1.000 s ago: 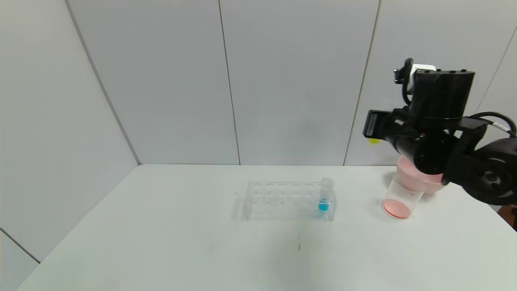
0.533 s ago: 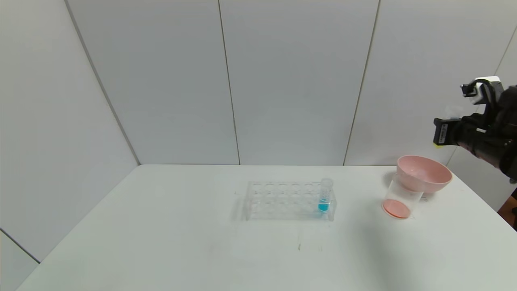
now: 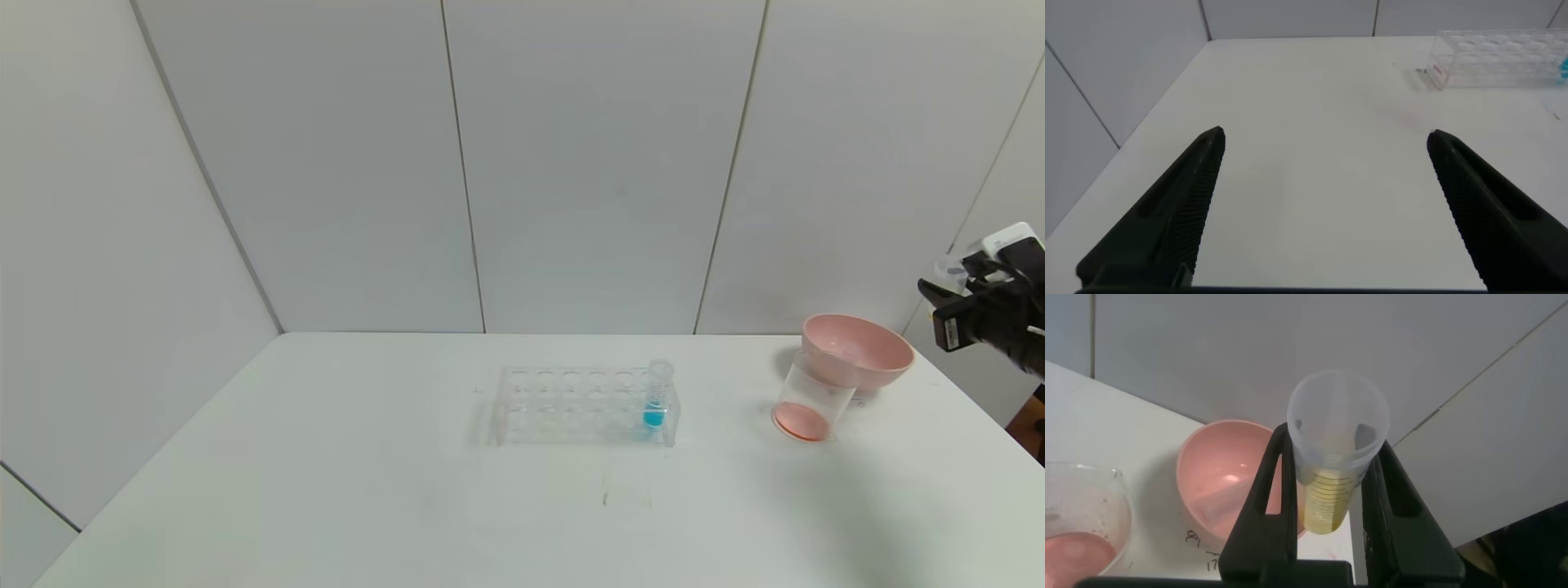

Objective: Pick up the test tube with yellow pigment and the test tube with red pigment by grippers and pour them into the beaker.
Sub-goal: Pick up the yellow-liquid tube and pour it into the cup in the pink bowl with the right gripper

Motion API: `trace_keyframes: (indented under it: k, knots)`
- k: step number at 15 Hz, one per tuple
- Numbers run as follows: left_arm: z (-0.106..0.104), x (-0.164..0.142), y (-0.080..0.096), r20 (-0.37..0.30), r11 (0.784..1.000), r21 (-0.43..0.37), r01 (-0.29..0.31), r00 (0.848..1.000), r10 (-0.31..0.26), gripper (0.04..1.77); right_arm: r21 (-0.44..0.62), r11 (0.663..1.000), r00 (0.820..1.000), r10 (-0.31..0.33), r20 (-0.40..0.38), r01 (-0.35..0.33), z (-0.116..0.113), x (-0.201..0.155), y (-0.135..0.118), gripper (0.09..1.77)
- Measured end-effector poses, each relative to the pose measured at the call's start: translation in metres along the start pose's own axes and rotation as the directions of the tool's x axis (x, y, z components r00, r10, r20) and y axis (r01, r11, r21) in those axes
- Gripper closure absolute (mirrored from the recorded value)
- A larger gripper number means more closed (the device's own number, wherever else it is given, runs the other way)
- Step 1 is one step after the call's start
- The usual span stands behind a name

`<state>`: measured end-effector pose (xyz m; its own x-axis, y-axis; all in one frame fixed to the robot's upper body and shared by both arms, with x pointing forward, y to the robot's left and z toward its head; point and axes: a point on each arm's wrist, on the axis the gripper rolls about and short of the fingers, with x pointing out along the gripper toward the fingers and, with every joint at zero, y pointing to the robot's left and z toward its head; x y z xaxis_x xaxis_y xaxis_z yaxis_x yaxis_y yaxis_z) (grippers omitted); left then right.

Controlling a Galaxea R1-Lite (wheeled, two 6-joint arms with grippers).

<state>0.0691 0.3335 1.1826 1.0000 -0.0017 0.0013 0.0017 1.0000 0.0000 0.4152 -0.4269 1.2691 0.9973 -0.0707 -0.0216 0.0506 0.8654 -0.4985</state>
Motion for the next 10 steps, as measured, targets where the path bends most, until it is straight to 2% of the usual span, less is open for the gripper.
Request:
trace_keyframes:
  k: [3,6,10]
  knots:
    - [0.000,0.000,0.000,0.000,1.000,0.000,0.000,1.000,0.000,0.05,-0.033,0.998,0.999,0.053,-0.005,-0.053,-0.007,-0.002,0.012,1.35]
    - [0.000,0.000,0.000,0.000,1.000,0.000,0.000,1.000,0.000,0.05,-0.084,0.994,0.998,0.069,-0.011,-0.070,-0.010,-0.001,0.017,1.35]
    - [0.000,0.000,0.000,0.000,1.000,0.000,0.000,1.000,0.000,0.05,-0.202,0.973,0.994,0.110,-0.007,-0.109,-0.015,0.001,0.020,1.35]
